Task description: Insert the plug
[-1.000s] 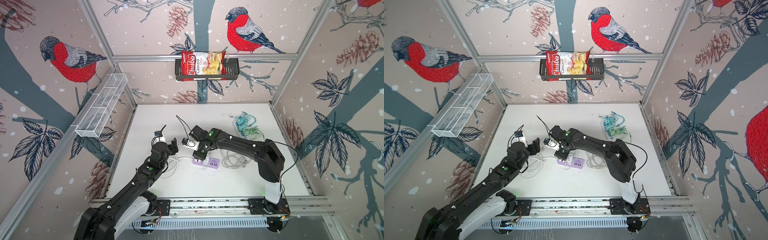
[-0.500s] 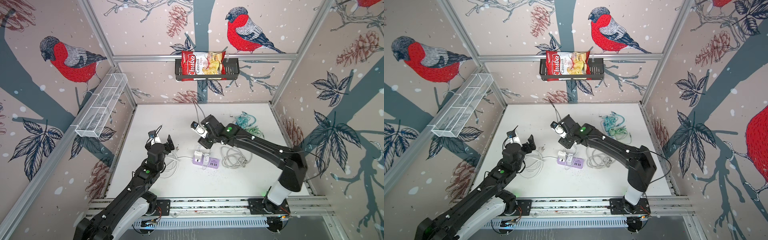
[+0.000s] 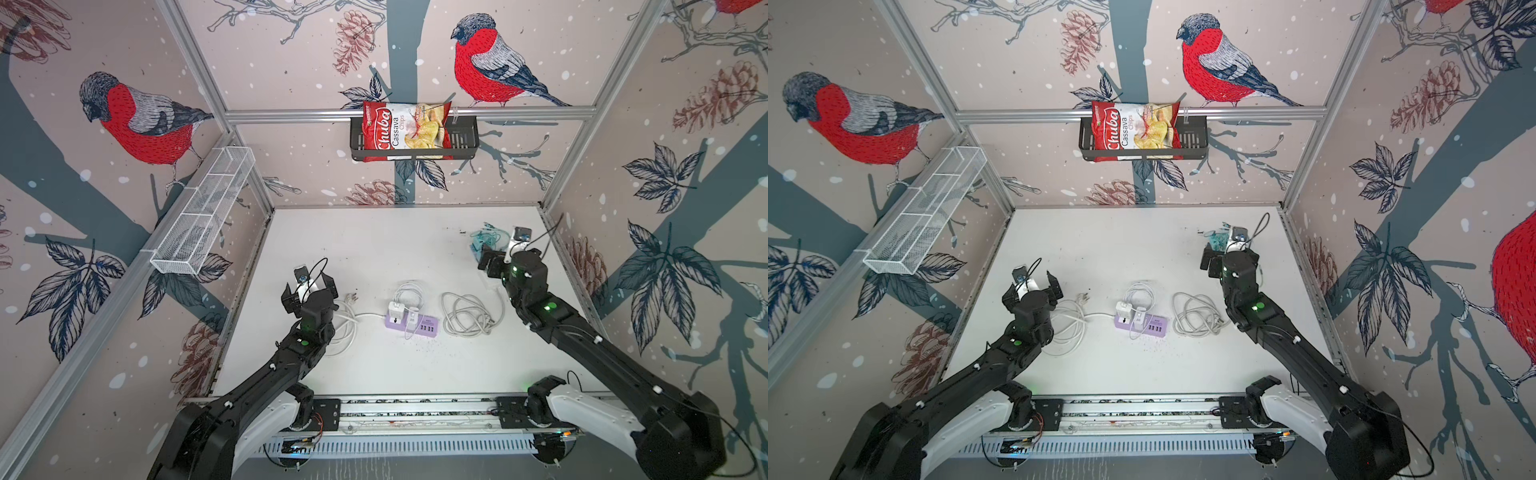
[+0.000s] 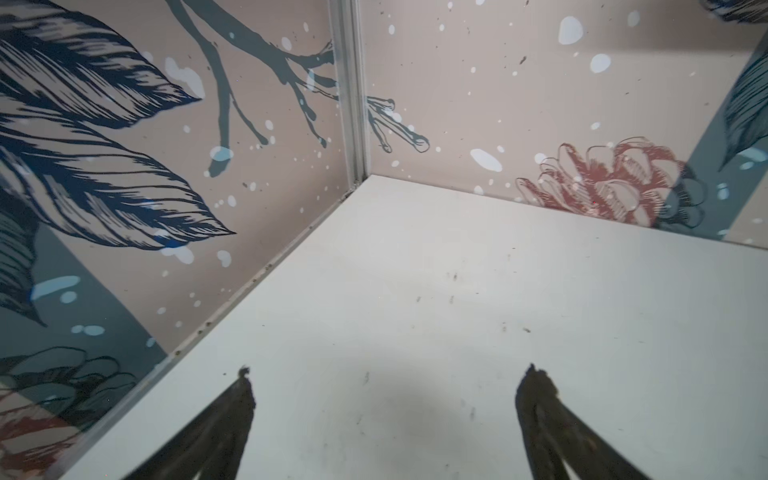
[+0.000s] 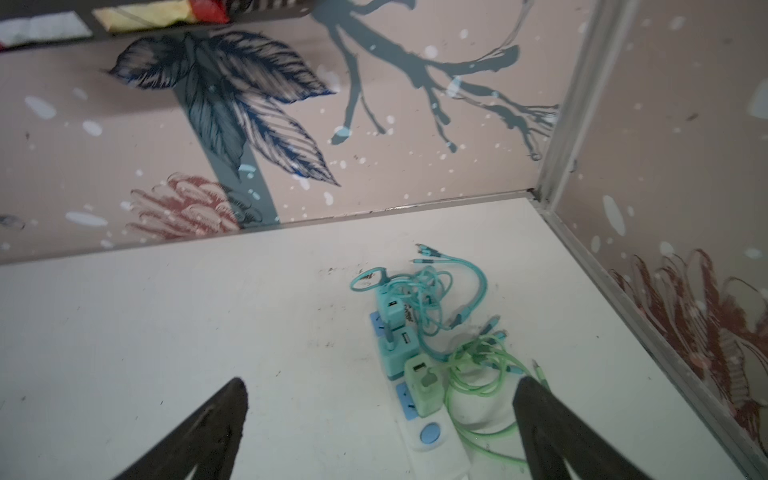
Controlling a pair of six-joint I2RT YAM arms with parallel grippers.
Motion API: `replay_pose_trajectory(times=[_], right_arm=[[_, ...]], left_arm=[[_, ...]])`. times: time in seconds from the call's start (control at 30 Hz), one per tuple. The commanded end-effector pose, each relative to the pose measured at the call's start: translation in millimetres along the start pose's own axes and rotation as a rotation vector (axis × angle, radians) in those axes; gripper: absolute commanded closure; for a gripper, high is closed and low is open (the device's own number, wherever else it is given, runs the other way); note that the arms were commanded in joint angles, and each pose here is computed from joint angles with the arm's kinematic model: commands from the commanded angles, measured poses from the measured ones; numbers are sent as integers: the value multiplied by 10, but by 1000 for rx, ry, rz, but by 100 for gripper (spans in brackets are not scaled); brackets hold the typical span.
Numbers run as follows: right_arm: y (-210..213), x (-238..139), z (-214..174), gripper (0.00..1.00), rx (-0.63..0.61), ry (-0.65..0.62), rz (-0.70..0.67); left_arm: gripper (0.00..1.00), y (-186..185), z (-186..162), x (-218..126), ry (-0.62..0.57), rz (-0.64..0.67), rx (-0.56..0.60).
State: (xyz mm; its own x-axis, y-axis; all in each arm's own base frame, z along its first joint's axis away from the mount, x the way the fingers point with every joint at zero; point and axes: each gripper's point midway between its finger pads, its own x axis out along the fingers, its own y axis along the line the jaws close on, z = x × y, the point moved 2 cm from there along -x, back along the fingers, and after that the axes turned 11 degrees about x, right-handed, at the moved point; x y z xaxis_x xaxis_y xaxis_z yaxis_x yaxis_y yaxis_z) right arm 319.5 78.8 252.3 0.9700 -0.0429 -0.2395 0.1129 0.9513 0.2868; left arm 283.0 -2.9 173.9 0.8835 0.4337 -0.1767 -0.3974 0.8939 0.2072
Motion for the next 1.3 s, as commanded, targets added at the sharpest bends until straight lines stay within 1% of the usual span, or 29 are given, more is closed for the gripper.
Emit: replay_pose_trajectory(times=[0.0, 0.07, 0.1, 0.17, 0.27, 0.4, 0.47, 0.53, 0.63, 0.73, 0.8, 0.83, 0.93, 1.03, 1.1, 1.13, 1.2, 1.27], right_arm=[[-328, -98, 223, 1, 162, -163, -117], [-622, -163, 186, 1, 267, -218, -236], [-756, -191, 133, 1, 319, -220, -291], [-887, -228, 63, 1, 354, -237, -324], [-1004, -274, -88, 1, 328, -267, -332], [-1148, -274, -239, 1, 346, -285, -375], [-1221, -262, -273, 1, 285, -282, -440], [-1354, -267, -304, 1, 254, -298, -555], [-1464, -241, -387, 1, 202, -308, -665], [-1404, -140, -449, 1, 120, -270, -632], [-1398, -112, -491, 0, 126, -271, -605], [-1387, -103, -499, 1, 118, -278, -578], [-1300, -75, -550, 1, 65, -281, -431], [-1218, -77, -558, 0, 70, -294, -261], [-1179, -81, -577, 0, 34, -297, -202], [-1135, -78, -575, 0, -1, -299, -174], [-1104, -70, -580, 0, -25, -309, -151], [-1166, -54, -569, 0, -4, -332, -174]], left_arm=[[3, 158, 137, -14, -78, 95, -50], [3, 193, 102, -33, -100, 103, -56], [3, 191, 95, -44, -112, 94, -56], [3, 198, 46, -63, -123, 82, -66], [3, 208, -13, -85, -132, 69, -70], [3, 217, -101, -94, -151, 40, -75], [3, 243, -127, -95, -165, 41, -80], [3, 275, -112, -80, -192, 41, -69], [3, 279, -85, 3, -216, 21, -44], [3, 265, -83, 107, -215, 33, -25], [3, 205, -97, 166, -215, 25, -4], [3, 194, -62, 177, -237, 26, -1], [4, 163, -39, 194, -267, 16, 22], [4, 107, -51, 250, -269, -23, 20], [4, 27, -59, 291, -278, -75, 22], [4, 3, -71, 315, -280, -76, 32], [3, -30, -90, 342, -290, -79, 44], [4, -17, -121, 319, -288, -84, 38]])
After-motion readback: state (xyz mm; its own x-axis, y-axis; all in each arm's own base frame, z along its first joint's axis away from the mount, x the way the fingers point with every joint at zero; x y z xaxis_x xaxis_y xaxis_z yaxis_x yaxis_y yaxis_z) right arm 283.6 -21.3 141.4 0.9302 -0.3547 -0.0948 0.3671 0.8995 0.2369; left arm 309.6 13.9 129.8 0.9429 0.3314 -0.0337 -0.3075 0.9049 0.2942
